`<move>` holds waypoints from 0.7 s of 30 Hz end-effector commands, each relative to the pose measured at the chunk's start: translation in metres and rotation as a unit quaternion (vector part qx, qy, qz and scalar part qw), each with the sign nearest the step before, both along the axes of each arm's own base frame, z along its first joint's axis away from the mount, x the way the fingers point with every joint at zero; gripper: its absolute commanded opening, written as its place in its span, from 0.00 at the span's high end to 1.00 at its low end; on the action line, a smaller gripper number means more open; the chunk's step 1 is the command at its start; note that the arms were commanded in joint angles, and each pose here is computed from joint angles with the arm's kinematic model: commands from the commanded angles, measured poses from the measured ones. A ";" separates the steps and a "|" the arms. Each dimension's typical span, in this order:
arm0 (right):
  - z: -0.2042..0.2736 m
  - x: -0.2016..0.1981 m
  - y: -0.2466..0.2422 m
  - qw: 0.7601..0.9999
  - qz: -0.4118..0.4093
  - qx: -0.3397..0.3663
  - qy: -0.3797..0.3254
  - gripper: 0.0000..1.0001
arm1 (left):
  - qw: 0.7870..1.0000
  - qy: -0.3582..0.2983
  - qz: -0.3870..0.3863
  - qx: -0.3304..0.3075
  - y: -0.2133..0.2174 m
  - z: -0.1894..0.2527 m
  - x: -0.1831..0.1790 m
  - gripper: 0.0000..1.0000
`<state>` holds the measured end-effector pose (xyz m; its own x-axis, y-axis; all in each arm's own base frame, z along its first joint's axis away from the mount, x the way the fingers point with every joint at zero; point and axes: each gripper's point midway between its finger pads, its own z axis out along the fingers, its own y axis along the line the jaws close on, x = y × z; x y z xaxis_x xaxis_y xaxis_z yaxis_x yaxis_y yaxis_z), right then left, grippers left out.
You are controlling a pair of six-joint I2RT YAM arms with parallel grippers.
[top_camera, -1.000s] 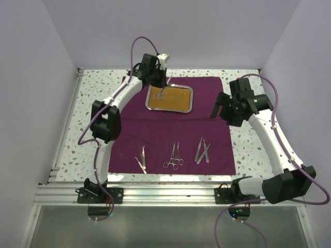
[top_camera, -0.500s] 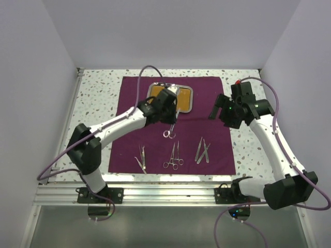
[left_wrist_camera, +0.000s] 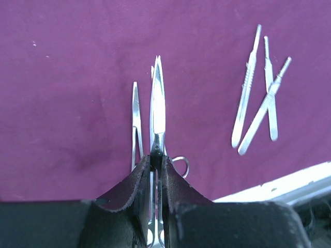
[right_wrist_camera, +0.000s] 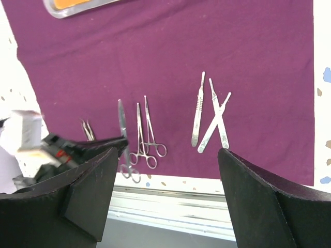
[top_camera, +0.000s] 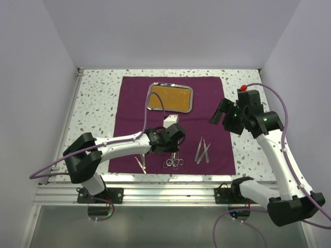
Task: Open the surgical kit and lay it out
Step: Place the medical item in the surgical kit.
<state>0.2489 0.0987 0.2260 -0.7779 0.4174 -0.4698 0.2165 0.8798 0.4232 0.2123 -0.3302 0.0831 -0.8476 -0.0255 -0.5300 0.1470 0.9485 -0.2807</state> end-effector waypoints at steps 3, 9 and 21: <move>0.010 -0.019 -0.001 1.000 0.011 0.003 -0.018 0.18 | 0.997 -0.029 0.061 -0.023 -0.013 -0.007 0.016 0.98; 0.015 -0.029 -0.003 0.999 0.016 -0.004 -0.029 0.18 | 0.998 -0.038 0.050 -0.031 -0.023 0.010 0.019 0.26; 0.068 -0.035 0.004 0.988 0.068 -0.022 -0.135 0.06 | 0.982 -0.166 0.051 -0.077 0.041 0.168 0.007 0.04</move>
<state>0.2144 0.1068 0.2601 -0.7446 0.3375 -0.5759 0.0701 0.8975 0.4353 0.2196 -0.3327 0.1899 -0.7288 -0.1607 -0.6656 0.1472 0.9126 -0.3814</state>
